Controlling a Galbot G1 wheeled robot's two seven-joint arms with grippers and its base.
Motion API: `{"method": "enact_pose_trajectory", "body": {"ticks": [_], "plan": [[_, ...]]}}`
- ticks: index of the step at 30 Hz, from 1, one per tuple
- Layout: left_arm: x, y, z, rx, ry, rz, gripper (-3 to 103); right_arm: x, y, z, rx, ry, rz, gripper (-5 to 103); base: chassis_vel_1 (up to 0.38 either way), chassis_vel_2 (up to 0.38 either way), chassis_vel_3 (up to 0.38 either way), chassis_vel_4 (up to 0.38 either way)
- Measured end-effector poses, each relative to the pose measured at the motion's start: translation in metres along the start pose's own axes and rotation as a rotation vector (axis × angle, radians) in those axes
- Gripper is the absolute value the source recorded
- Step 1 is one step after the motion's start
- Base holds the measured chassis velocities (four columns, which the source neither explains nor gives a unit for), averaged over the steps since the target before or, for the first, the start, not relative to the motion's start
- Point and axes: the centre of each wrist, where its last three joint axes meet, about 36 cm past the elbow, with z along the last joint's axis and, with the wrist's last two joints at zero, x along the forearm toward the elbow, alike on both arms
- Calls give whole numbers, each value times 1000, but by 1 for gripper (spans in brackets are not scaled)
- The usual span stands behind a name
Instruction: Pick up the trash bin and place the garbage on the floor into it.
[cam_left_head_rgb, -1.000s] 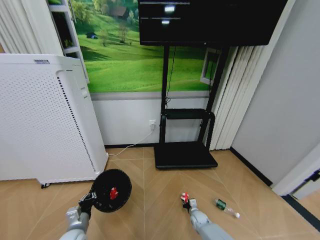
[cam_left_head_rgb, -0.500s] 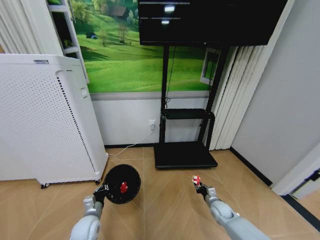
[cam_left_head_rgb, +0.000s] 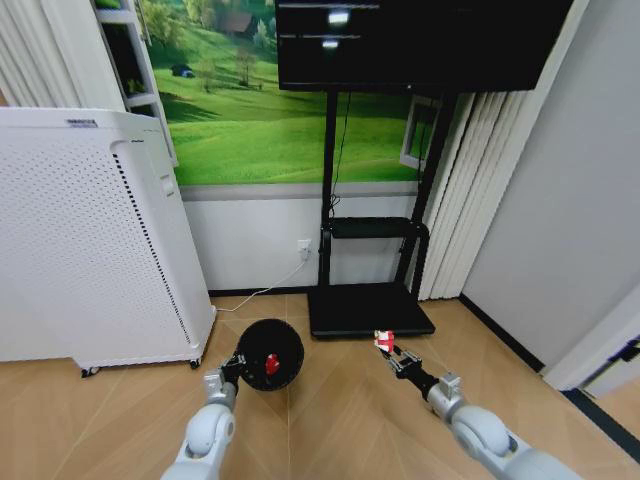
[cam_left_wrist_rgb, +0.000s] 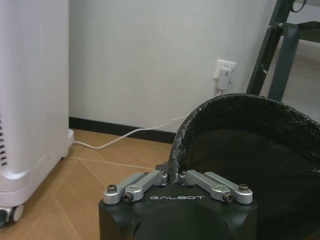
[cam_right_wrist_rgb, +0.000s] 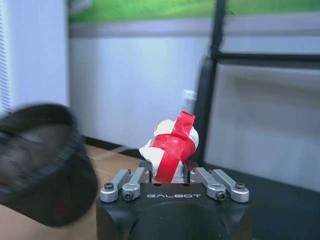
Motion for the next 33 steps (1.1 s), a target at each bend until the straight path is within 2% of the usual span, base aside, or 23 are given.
{"method": "enact_pose_trajectory", "body": {"ticks": [3, 8, 12, 15, 20, 25, 32, 33], "plan": [[-4, -21, 7, 6, 17, 28, 3, -7, 16, -9, -7, -49, -80, 30, 0, 0, 0, 0], [-1, -38, 19, 5, 44, 50, 3, -34, 36, -15, -18, -98, -135, 30, 0, 0, 0, 0], [-1, -44, 24, 1, 56, 58, 3, -51, 49, -12, -6, -108, -156, 30, 0, 0, 0, 0], [-2, -50, 27, -2, 62, 65, 3, -68, 73, -4, -10, -100, -197, 30, 0, 0, 0, 0], [-7, -52, 27, -6, 59, 68, 3, -75, 91, 8, -19, -77, -234, 30, 0, 0, 0, 0], [-9, -61, 27, -9, 58, 86, 3, -83, 100, 17, -20, -62, -251, 30, 0, 0, 0, 0], [-4, -74, 33, -13, 68, 106, 3, -91, 100, 17, -14, -67, -246, 30, 0, 0, 0, 0], [-3, -75, 34, -14, 70, 108, 3, -91, 100, 17, -13, -66, -239, 28, 0, 0, 0, 0]]}}
